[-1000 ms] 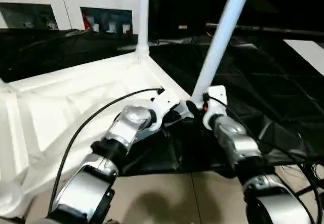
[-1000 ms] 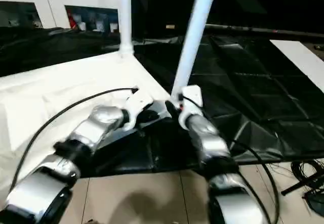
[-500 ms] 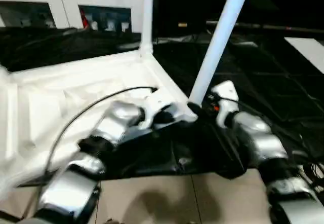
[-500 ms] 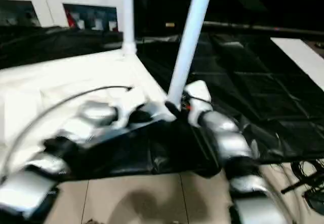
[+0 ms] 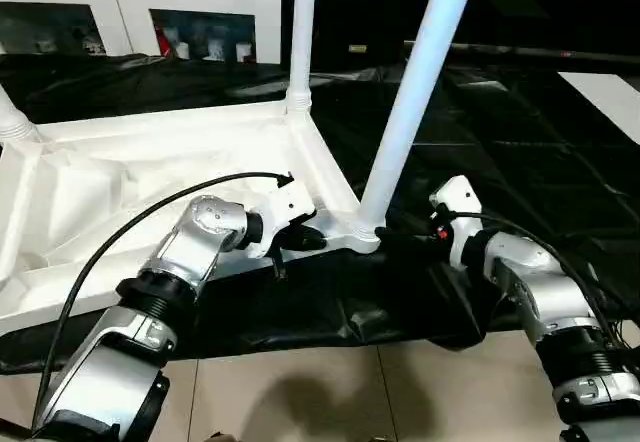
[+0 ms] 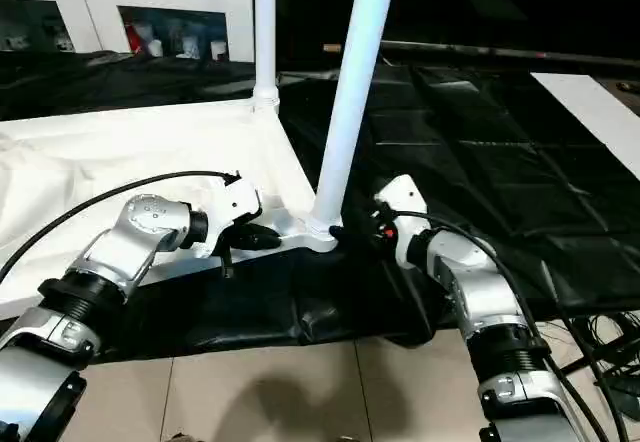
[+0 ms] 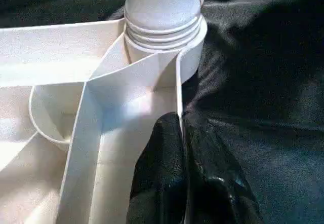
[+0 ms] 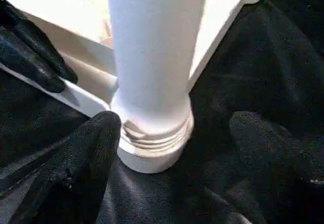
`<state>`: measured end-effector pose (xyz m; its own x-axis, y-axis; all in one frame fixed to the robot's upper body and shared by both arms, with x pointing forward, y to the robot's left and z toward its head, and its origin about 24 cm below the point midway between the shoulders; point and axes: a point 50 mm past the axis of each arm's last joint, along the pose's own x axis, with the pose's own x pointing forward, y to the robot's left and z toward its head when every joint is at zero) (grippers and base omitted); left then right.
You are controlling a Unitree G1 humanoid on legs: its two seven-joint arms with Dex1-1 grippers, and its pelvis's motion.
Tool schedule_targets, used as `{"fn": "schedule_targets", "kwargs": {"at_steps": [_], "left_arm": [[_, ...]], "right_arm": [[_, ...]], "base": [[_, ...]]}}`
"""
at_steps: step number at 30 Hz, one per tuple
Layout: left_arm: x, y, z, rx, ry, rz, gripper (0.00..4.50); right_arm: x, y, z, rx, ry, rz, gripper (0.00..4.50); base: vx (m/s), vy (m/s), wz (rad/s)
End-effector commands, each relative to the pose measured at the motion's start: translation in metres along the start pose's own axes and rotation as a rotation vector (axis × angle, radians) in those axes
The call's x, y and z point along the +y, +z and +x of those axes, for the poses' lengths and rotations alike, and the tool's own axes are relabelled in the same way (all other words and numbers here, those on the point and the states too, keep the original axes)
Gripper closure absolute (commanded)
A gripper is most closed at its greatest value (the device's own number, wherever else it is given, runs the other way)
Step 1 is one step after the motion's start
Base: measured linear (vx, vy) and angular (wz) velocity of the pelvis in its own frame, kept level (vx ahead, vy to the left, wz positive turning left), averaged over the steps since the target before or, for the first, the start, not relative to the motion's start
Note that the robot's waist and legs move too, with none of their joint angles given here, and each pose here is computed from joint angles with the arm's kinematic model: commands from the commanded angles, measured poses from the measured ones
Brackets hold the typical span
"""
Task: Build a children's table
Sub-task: Rotate leg to tighten
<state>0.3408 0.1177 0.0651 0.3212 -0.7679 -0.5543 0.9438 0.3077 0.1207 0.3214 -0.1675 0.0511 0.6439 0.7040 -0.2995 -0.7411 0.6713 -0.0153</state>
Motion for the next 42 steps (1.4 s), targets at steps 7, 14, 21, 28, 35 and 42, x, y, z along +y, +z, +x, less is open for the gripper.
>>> {"fn": "schedule_targets", "kwargs": {"at_steps": [7,14,21,28,35,42], "left_arm": [[0.000,-0.013,0.000,0.054,0.009,-0.029,3.85],[0.001,-0.016,-0.004,0.053,0.009,-0.051,3.85],[-0.001,-0.017,-0.004,0.046,-0.021,-0.070,4.39],[-0.005,-0.016,-0.001,0.036,-0.050,-0.063,4.45],[-0.008,-0.014,0.001,0.028,-0.066,-0.063,4.45],[-0.006,-0.016,-0.002,0.034,-0.062,-0.063,4.48]], "right_arm": [[0.000,0.005,0.000,-0.004,0.012,-0.018,0.70],[0.002,0.003,-0.001,-0.006,0.015,-0.018,0.70],[0.005,0.004,0.004,-0.009,0.038,-0.029,0.70],[0.009,0.003,0.016,0.006,0.061,-0.027,0.70],[0.008,0.002,0.027,0.002,0.038,-0.027,0.70],[0.008,0.005,0.030,-0.031,0.050,0.009,0.89]], "base": [[0.000,0.000,0.00],[0.000,0.000,0.00],[0.000,0.000,0.00],[0.000,0.000,0.00],[0.000,0.000,0.00],[0.000,0.000,0.00]]}}
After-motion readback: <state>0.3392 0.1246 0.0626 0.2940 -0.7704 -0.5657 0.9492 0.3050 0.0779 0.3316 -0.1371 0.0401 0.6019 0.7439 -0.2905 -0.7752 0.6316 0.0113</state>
